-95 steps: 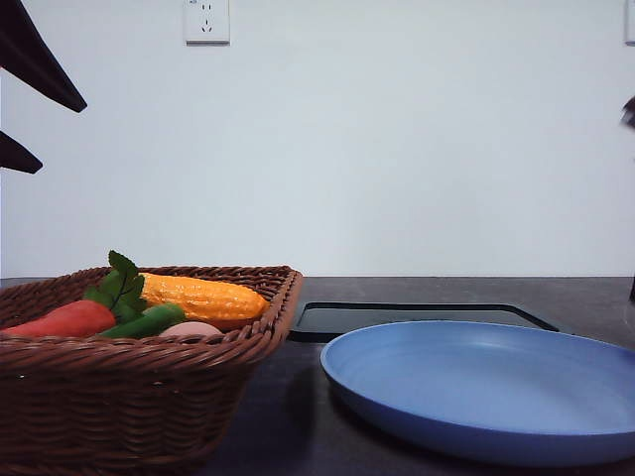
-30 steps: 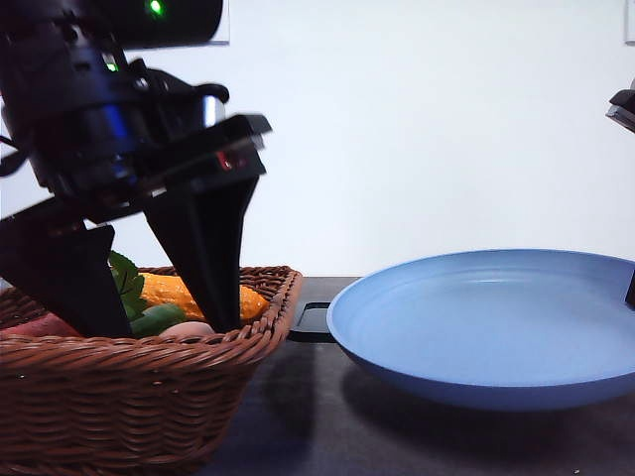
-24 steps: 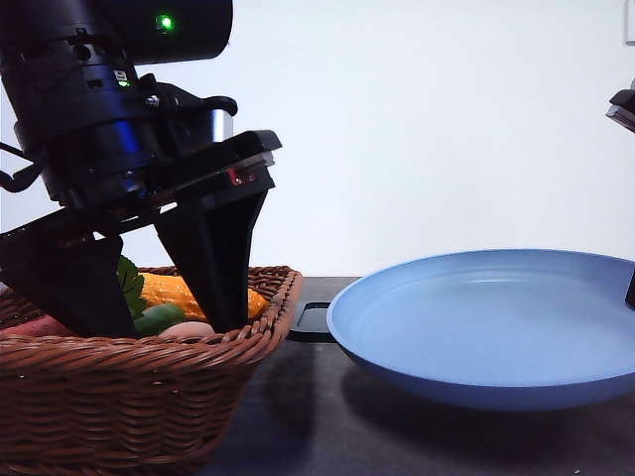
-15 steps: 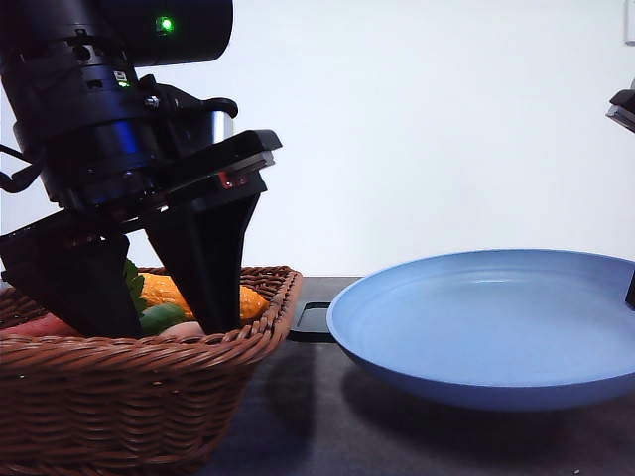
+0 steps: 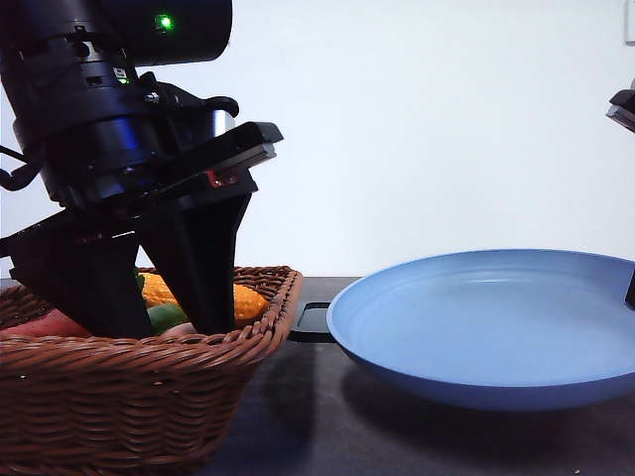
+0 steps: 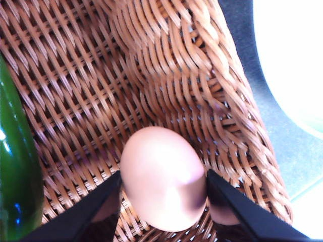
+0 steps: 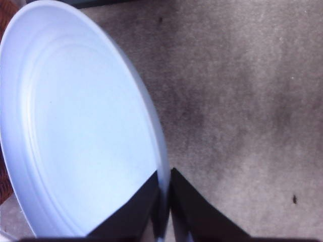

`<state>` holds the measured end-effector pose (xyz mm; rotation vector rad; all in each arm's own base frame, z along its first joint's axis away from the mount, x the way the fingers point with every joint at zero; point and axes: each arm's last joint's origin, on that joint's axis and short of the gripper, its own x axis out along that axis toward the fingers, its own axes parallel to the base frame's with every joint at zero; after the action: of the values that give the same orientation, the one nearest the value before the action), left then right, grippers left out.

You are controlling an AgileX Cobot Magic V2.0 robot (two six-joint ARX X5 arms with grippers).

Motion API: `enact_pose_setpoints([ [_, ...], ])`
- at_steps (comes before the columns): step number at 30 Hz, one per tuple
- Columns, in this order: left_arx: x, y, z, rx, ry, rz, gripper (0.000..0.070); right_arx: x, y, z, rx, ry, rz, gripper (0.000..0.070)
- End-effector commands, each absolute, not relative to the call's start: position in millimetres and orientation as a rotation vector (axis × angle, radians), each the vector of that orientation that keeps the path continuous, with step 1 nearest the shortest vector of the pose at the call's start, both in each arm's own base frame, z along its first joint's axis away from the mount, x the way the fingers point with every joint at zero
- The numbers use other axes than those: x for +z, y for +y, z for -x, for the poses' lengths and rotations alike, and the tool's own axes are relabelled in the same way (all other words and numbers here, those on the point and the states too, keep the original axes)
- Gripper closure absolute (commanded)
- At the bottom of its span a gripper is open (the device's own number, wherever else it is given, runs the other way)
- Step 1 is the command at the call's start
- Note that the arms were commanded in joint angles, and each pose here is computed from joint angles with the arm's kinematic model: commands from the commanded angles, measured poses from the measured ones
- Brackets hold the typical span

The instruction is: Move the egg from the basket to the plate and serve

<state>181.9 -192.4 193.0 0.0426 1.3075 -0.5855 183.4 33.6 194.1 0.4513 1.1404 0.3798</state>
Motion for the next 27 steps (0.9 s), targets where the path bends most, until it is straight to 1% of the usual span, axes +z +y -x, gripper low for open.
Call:
enact_pose_setpoints([
  [1, 192.4, -197.8, -182.8, -0.615, 1.312, -0.059, 0.0496, 196.5, 34.0, -185.7, 0.393, 1.128, -0.45, 0.07],
  [8, 201.1, -197.8, -185.7, -0.625, 1.294, -0.089, 0.0496, 198.0, 33.8, -185.1, 0.406, 1.125, -0.455, 0.07],
  [14, 220.7, -198.3, -190.6, -0.566, 1.25, -0.197, 0.0496, 208.3, 29.0, -183.6, 0.393, 1.097, -0.461, 0.07],
  [17, 236.5, -201.0, -194.1, -0.57, 1.219, -0.222, 0.0496, 214.1, 28.3, -183.1, 0.399, 1.098, -0.453, 0.07],
  [20, 257.5, -206.4, -198.5, -0.599, 1.168, -0.213, 0.0496, 218.2, 28.5, -182.8, 0.413, 1.107, -0.451, 0.07],
  [24, 289.2, -218.1, -201.0, -0.667, 1.066, -0.19, 0.0496, 219.5, 29.8, -182.3, 0.46, 1.11, -0.478, 0.07],
  [27, 310.7, -227.5, -198.9, -0.735, 0.99, -0.177, 0.0496, 219.6, 30.2, -182.1, 0.471, 1.112, -0.484, 0.07],
])
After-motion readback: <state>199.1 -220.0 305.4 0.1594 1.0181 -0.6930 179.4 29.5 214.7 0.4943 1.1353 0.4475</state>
